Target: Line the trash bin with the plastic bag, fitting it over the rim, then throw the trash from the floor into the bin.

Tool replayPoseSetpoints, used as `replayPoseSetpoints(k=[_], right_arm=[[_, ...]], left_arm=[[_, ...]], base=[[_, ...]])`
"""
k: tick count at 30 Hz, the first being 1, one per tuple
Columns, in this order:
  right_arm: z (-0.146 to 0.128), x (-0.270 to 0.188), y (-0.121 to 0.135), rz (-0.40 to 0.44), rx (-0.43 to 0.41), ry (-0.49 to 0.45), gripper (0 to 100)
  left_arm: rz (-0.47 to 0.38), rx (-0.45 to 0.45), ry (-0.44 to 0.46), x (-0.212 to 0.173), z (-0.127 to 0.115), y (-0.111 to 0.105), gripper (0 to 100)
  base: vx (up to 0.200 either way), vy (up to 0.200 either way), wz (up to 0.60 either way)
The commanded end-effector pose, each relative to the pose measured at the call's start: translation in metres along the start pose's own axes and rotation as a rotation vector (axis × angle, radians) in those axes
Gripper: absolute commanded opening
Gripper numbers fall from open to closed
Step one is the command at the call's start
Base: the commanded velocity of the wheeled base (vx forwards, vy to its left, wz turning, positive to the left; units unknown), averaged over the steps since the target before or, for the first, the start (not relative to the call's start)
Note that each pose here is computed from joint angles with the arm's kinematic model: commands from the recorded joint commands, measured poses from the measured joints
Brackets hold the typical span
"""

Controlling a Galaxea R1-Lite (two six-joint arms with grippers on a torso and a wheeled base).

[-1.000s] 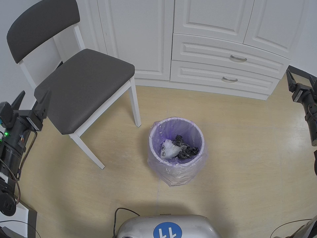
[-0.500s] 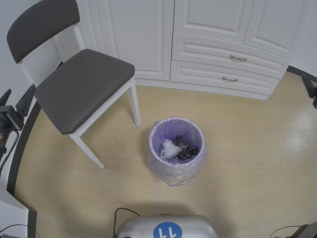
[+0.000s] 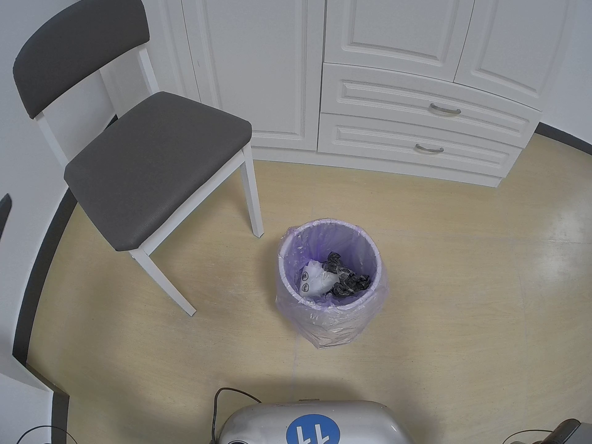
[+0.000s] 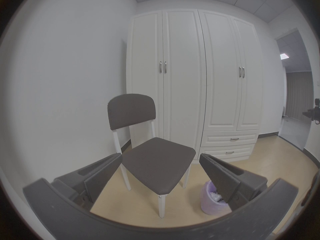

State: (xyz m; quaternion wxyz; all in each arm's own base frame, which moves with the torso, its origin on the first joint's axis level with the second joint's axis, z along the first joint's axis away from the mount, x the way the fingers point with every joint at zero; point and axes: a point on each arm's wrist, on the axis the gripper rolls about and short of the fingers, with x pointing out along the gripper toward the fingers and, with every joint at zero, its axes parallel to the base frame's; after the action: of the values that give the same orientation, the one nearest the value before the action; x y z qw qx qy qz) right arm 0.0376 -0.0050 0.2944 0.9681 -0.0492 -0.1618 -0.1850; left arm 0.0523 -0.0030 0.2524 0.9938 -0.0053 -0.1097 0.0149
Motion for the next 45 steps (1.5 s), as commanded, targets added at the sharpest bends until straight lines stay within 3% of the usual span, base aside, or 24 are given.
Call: replayPoseSetpoints(k=[1,8,22,24,29,34,38,45], right_arm=[[0.007,-0.047,-0.028,-0.089,0.048,-0.08,100],[0.0,-0.076,-0.039,-0.176,0.042,-0.111,100],[-0.034,-0.135,-0.057,-0.182,0.021,-0.079,100],[-0.035,-0.14,-0.056,-0.204,0.017,-0.085,100],[-0.036,-0.146,-0.057,-0.216,0.021,-0.106,100],[-0.037,-0.148,-0.057,-0.204,0.024,-0.116,100],[-0.04,-0.153,-0.056,-0.133,0.022,-0.15,100],[-0.05,-0.146,-0.05,-0.069,0.046,-0.157,100]], left_arm=[[0.026,-0.029,-0.165,-0.058,0.019,0.01,100],[0.111,-0.052,-0.24,-0.081,0.023,0.015,100],[0.13,-0.066,-0.281,-0.147,0.013,0.025,100],[0.179,-0.095,-0.295,-0.151,0.017,0.026,100],[0.2,-0.106,-0.294,-0.162,0.028,0.028,100],[0.201,-0.109,-0.298,-0.174,0.039,0.03,100],[0.209,-0.105,-0.293,-0.18,0.043,0.029,100],[0.27,-0.061,-0.225,-0.18,0.026,0.019,100]], base=[[0.0,0.0,0.0],[0.0,0.0,0.0],[0.0,0.0,0.0],[0.0,0.0,0.0],[0.0,0.0,0.0],[0.0,0.0,0.0],[0.0,0.0,0.0],[0.0,0.0,0.0]])
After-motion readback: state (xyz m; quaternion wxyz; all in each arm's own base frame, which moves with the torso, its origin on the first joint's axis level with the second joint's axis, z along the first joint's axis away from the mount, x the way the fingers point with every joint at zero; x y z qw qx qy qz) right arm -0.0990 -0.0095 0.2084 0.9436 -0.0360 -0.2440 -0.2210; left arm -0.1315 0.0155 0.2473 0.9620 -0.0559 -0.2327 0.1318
